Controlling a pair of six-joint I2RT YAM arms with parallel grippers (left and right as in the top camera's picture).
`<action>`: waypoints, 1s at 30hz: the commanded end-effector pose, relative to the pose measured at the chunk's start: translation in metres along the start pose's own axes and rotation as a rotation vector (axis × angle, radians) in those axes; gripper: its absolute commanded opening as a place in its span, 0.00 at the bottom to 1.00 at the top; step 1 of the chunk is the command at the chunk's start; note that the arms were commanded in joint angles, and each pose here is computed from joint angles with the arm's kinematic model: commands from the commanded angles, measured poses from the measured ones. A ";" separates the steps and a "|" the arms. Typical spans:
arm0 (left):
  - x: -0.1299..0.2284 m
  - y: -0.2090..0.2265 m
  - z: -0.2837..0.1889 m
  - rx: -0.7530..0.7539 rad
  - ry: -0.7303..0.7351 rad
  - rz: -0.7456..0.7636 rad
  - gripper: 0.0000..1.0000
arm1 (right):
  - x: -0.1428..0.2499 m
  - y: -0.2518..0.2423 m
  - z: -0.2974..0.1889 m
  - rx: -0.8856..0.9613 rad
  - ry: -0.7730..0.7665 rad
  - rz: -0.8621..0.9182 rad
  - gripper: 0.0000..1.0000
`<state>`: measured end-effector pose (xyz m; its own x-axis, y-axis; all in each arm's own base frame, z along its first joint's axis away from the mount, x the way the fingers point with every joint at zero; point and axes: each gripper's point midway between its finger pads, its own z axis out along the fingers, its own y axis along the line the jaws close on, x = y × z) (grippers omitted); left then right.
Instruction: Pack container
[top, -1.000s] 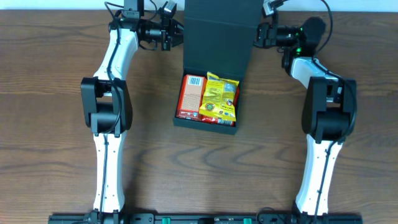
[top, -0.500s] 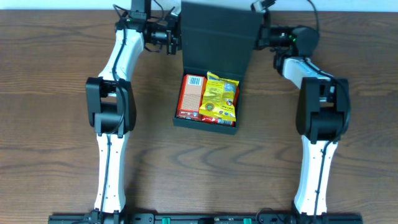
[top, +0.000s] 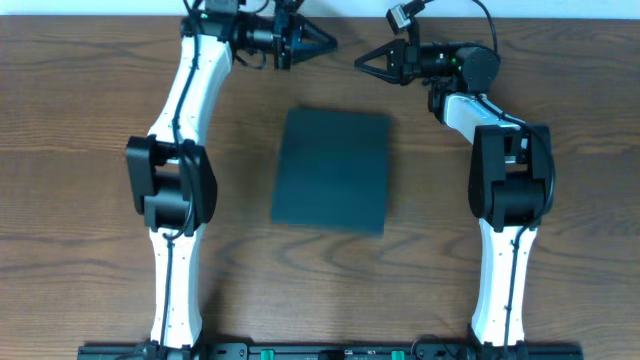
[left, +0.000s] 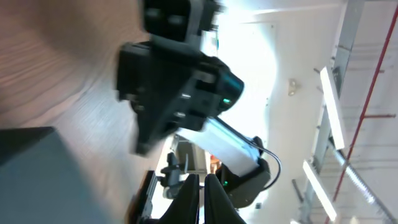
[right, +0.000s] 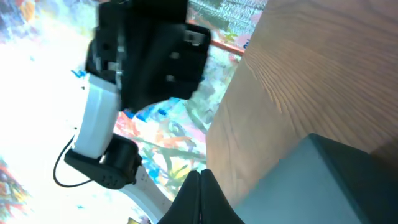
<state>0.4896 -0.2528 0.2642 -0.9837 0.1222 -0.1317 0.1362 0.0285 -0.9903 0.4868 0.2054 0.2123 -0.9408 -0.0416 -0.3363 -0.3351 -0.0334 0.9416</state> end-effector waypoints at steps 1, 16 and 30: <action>0.000 -0.012 -0.003 0.000 -0.006 0.058 0.06 | -0.001 -0.001 -0.014 0.014 -0.015 -0.029 0.02; 0.012 0.107 -0.014 -0.677 -0.177 -0.174 0.06 | -0.028 -0.030 -0.095 0.085 -0.157 -0.192 0.02; 0.030 0.131 -0.012 -0.883 -0.186 -0.263 0.06 | -0.078 -0.118 -0.139 0.323 -0.552 -0.030 0.02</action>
<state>0.4733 -0.2446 0.1298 -0.9927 -0.1148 0.0383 -0.1118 0.7495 -0.6525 0.5849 0.0947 0.1307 -0.8746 0.3828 -0.2976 -0.2478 0.1748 0.9529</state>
